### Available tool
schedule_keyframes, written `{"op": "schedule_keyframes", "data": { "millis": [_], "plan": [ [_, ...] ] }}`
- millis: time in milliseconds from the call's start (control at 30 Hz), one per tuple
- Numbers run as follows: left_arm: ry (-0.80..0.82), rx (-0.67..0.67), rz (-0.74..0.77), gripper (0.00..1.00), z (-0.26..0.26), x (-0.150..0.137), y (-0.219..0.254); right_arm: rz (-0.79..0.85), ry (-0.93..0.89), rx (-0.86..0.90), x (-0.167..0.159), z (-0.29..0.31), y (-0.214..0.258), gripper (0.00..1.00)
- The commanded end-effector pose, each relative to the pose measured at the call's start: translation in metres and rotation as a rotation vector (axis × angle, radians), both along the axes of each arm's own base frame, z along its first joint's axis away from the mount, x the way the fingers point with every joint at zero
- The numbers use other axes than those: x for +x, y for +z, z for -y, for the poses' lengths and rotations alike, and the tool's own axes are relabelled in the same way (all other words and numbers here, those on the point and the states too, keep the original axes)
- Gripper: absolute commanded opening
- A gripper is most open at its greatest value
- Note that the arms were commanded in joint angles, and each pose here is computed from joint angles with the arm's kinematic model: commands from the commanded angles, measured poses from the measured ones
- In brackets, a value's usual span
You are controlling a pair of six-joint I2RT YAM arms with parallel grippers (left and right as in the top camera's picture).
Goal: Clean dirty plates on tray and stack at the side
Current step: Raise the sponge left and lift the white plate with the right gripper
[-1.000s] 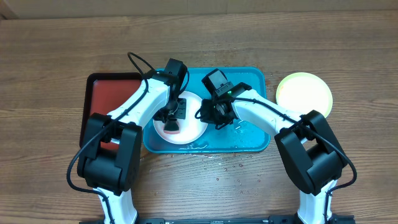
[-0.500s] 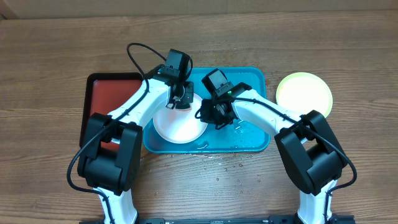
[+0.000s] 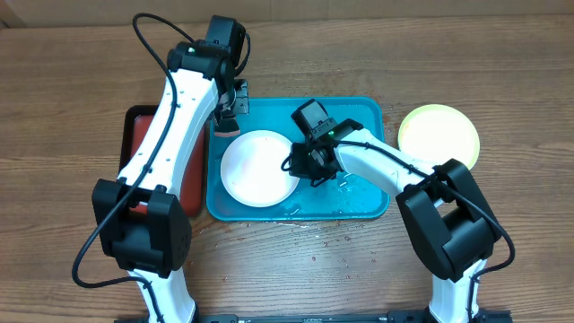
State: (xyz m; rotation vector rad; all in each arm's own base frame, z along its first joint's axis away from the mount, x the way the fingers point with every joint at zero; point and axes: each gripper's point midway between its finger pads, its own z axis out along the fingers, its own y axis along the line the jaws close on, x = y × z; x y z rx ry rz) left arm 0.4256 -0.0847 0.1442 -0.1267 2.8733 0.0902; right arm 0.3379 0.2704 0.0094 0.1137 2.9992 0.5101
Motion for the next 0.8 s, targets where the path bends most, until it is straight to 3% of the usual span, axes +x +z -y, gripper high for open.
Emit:
{"op": "schedule_keyframes", "data": {
  "millis": [0,167,567,767],
  "plan": [
    [-0.052,-0.029,-0.019,0.05,0.009,-0.006,0.006,0.073,0.000,0.011,0.009,0.008,0.028,0.04],
    [-0.052,-0.030,-0.020,0.05,0.009,-0.006,0.003,0.233,-0.055,-0.082,0.025,0.033,0.071,0.04],
    [-0.056,-0.050,0.006,0.04,0.013,0.000,0.004,0.519,-0.174,-0.632,0.030,0.125,0.130,0.04],
    [-0.055,-0.050,0.005,0.04,0.013,0.000,0.004,0.640,-0.183,-0.801,0.028,0.135,0.154,0.04]
  ]
}}
